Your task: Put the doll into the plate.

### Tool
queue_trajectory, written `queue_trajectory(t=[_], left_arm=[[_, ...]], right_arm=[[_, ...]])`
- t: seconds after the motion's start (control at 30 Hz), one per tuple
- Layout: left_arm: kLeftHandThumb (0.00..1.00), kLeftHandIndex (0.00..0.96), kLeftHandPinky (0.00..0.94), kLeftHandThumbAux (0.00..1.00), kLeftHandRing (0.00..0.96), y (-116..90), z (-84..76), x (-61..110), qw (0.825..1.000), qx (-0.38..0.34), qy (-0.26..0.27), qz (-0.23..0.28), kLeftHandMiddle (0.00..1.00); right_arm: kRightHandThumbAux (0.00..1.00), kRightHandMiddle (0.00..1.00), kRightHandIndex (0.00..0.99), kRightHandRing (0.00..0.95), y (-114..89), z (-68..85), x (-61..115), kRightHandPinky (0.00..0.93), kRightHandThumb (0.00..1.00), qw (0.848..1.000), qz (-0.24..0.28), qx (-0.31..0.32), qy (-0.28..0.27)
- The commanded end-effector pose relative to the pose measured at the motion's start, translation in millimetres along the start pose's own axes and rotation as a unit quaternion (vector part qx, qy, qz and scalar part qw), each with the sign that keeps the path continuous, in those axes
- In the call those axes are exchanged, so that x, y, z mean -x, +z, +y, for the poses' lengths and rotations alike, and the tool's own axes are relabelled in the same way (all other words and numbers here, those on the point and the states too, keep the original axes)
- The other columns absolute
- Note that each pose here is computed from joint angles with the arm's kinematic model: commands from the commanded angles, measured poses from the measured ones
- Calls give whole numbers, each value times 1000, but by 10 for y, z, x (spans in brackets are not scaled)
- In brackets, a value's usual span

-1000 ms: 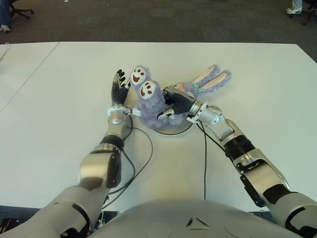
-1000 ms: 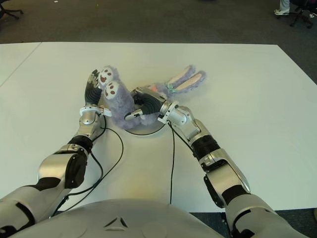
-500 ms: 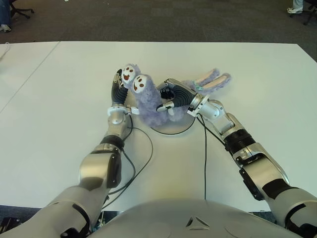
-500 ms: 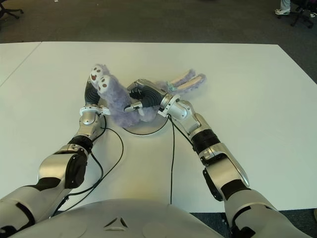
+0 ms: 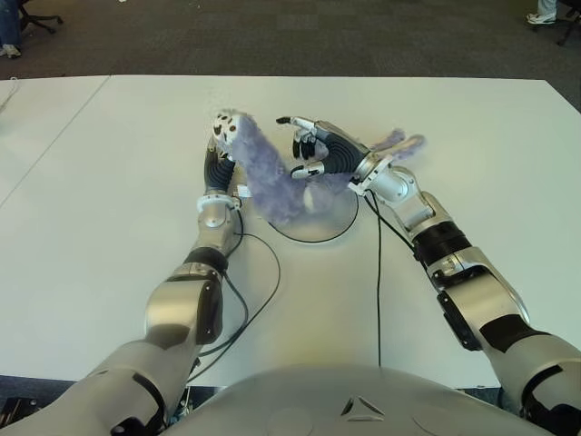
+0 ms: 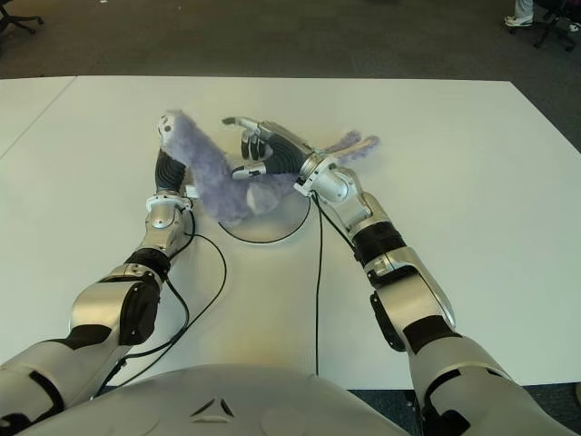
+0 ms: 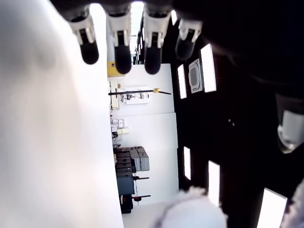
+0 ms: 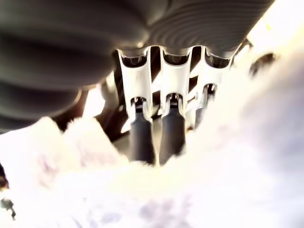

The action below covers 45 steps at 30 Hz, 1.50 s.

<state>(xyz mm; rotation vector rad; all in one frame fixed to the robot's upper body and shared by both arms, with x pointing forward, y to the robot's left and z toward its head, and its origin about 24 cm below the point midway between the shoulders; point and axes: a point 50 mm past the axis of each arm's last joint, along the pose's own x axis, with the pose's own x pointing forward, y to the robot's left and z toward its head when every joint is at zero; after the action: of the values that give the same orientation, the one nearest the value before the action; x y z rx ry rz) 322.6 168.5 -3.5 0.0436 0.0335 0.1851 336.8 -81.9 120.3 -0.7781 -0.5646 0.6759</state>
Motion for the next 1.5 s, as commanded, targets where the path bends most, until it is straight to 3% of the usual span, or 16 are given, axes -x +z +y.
queue_trajectory(t=[0.03, 0.43, 0.57, 0.87, 1.5], left_arm=[[0, 80, 95, 454, 109, -1033, -1, 877, 966, 1, -6, 259, 116], [0, 86, 103, 472, 116, -1037, -9, 875, 965, -7, -8, 264, 128], [0, 84, 100, 462, 112, -1036, -8, 872, 965, -5, -9, 264, 122], [0, 80, 102, 465, 110, -1041, 0, 873, 964, -1, -6, 267, 118], [0, 99, 112, 480, 140, -1038, 19, 870, 964, -9, -5, 264, 156]], right_arm=[[334, 0, 0, 0, -78, -146, -60, 0, 34, 999, 17, 2, -45], [383, 0, 0, 0, -11, -415, -64, 0, 0, 985, -33, -28, -169], [377, 0, 0, 0, -67, -594, -26, 0, 0, 977, -31, -31, -208], [369, 9, 0, 0, -181, -836, 45, 0, 0, 973, -7, -29, -231], [408, 0, 0, 0, -259, -967, 90, 0, 0, 963, 10, -81, -255]])
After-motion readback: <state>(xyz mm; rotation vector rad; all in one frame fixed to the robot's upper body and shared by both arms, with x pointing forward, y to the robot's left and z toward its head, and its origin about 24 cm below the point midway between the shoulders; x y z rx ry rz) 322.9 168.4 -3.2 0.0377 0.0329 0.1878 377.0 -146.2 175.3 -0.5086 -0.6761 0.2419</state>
